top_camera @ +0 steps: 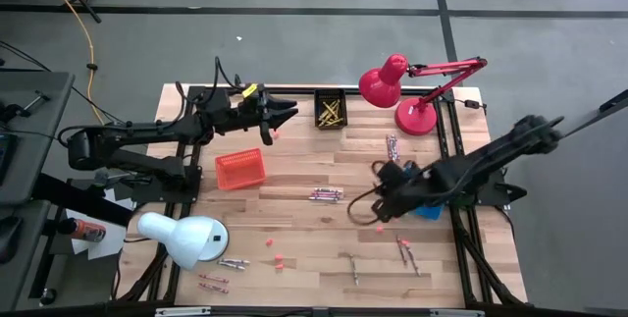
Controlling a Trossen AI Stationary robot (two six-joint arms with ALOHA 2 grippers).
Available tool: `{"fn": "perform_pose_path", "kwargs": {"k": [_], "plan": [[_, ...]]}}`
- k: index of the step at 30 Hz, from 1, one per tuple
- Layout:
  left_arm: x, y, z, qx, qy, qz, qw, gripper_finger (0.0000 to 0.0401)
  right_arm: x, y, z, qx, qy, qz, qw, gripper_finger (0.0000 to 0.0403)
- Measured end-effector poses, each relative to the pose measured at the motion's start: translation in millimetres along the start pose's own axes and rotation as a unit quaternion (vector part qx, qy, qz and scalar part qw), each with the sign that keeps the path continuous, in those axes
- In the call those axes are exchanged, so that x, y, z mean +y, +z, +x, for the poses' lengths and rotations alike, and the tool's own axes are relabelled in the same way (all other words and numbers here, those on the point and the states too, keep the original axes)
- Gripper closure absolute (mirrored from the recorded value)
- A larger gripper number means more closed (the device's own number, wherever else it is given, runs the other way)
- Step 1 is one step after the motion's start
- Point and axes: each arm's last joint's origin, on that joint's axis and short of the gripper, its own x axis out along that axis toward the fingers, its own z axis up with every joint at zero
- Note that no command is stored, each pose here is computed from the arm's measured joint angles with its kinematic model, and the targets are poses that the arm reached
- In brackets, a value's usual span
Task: Sort crayons
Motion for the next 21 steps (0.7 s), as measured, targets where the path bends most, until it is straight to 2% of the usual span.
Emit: {"fn": "perform_pose_path", "kwargs": {"k": [3,6,12,16,21], "plan": [[-4.1,-0.8,0.5,0.0,-0.008,-0.034,0.999,0.029,-20.7,-3.7,-2.6,-0.038,0.039,-0.009,0.998,0.0402],[-11.5,-3.1,1.2,0.005,-0.023,-0.046,0.999,0.029,-36.2,-8.0,-1.8,-0.094,0.108,-0.024,0.989,0.0402],[-32.2,-9.8,2.2,0.021,-0.062,-0.05,0.997,0.0291,-57.8,2.3,13.3,-0.234,0.224,-0.033,0.946,0.0402],[-44.2,-17.7,4.0,0.037,-0.077,-0.053,0.995,0.0291,-64.5,24.9,26.6,-0.296,0.248,-0.063,0.92,0.0403],[-55.4,-27.7,7.7,0.044,-0.071,-0.04,0.996,0.0291,-65.2,59.4,41.3,-0.329,0.266,-0.124,0.898,0.0403]]}}
